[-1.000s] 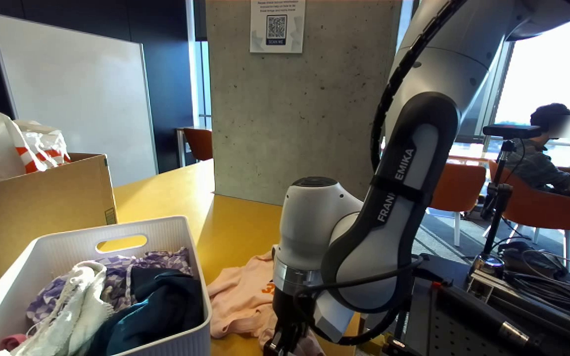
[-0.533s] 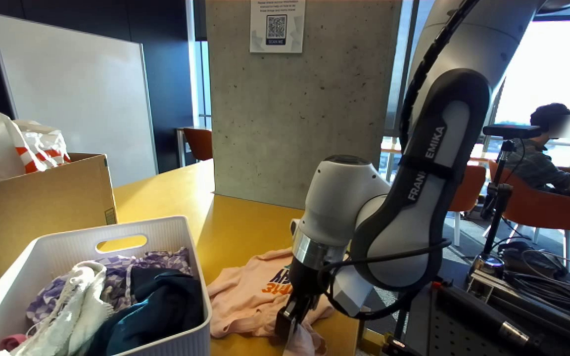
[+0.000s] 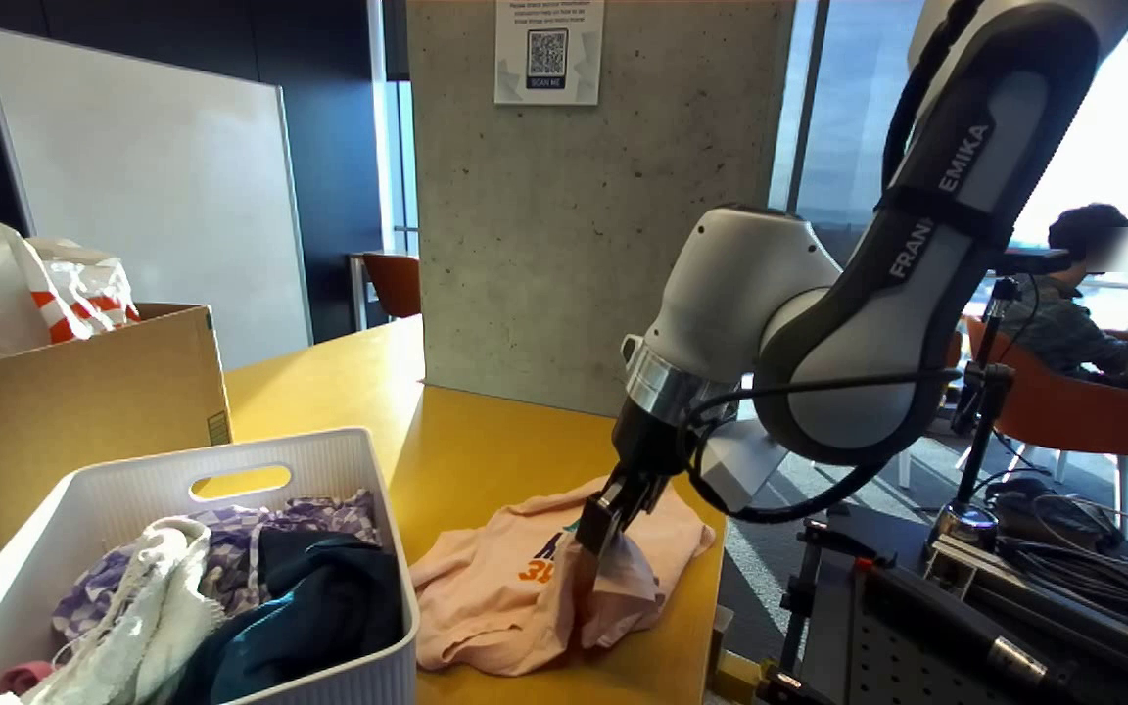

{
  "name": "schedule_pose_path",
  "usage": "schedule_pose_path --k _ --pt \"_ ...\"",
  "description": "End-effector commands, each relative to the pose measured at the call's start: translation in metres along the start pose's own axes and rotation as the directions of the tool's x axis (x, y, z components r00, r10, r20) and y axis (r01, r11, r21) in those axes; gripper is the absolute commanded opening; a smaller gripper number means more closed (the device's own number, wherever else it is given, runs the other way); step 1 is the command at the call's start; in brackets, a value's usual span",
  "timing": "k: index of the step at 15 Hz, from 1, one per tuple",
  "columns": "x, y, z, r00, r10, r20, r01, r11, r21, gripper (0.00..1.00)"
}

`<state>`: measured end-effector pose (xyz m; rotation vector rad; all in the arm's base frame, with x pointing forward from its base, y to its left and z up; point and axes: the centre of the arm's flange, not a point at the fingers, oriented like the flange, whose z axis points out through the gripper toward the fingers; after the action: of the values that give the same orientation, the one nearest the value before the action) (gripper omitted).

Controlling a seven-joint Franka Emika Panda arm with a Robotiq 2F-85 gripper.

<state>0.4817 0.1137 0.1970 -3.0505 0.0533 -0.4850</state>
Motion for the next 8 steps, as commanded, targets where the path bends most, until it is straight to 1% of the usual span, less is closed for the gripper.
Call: schedule_pose_path --k 1,5,8 --pt "0.012 0.032 -0.044 0.998 0.05 -0.024 -0.051 0.997 -0.05 0.0" --pt "0.035 0.092 -0.057 0.991 0.132 -0.01 -0.132 0.984 -0.118 0.0" --pt "0.043 0.13 -0.057 0.983 0.186 0.004 -0.183 0.97 -0.163 0.0"
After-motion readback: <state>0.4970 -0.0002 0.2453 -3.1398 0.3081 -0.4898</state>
